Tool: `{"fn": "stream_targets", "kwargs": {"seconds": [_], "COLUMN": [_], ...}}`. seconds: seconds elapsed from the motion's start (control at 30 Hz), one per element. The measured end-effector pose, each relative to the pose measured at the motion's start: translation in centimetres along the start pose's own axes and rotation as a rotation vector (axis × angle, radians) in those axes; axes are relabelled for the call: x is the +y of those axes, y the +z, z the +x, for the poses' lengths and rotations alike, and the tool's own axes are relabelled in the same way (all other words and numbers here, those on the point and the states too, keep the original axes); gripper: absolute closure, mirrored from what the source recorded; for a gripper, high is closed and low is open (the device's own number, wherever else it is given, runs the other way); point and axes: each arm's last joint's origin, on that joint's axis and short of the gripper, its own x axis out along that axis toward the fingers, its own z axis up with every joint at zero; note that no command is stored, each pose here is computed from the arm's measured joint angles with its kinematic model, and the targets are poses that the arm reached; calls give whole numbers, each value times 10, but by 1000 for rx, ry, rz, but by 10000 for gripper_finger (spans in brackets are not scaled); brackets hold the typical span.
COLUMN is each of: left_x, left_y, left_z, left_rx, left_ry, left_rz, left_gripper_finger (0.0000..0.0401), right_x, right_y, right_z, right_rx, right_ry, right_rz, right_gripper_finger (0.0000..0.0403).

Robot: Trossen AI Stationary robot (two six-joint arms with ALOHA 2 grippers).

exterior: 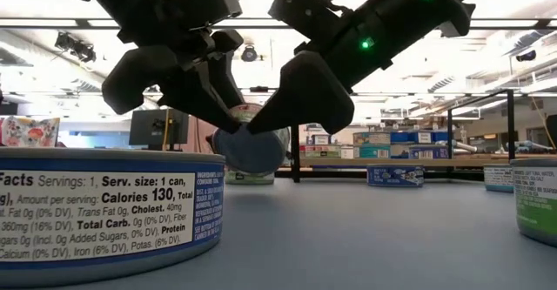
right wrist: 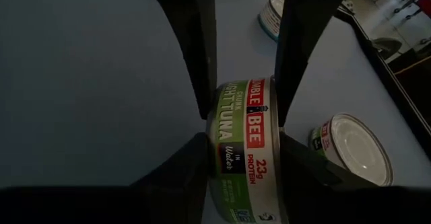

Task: Stack canned seafood by type on shelf
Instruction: Stack the top left green tuna can onto the green tuna can on the shelf

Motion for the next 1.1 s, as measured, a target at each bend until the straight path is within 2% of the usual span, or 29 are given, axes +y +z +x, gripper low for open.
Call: {"fn": "stream_targets", "kwargs": {"seconds": [0.13, 0.23, 0.47, 0.67, 0.77, 0.87, 1.0, 1.1], "left_x": [4, 13, 49, 81, 95, 106, 119, 129], "left_y": [3, 9, 20, 37, 49, 61, 79, 89], "left_z": [0, -1, -1, -6, -10, -9, 0, 11], "left_rx": [1, 3, 54, 38, 31, 25, 54, 106], "left_ry": [7, 29, 128, 205, 274, 304, 349, 395], "left_rz": [-8, -29, -77, -89, -76, -66, -30, 4], "left_gripper_finger": [259, 259, 259, 259, 259, 259, 259, 259], "right_x": [1, 0, -5, -17, -25, -31, -36, -40], "right_y": [3, 8, 23, 26, 24, 21, 14, 7], "right_z": [-5, -16, -62, -105, -122, -135, -151, -159], "right_rx": [-7, -11, -8, 17, 44, 63, 81, 111], "right_ry": [-7, -63, -170, -214, -224, -254, -308, -335], "right_rz": [18, 31, 50, 99, 140, 169, 165, 176], "right_gripper_finger": [235, 215, 172, 164, 178, 210, 278, 344]}}
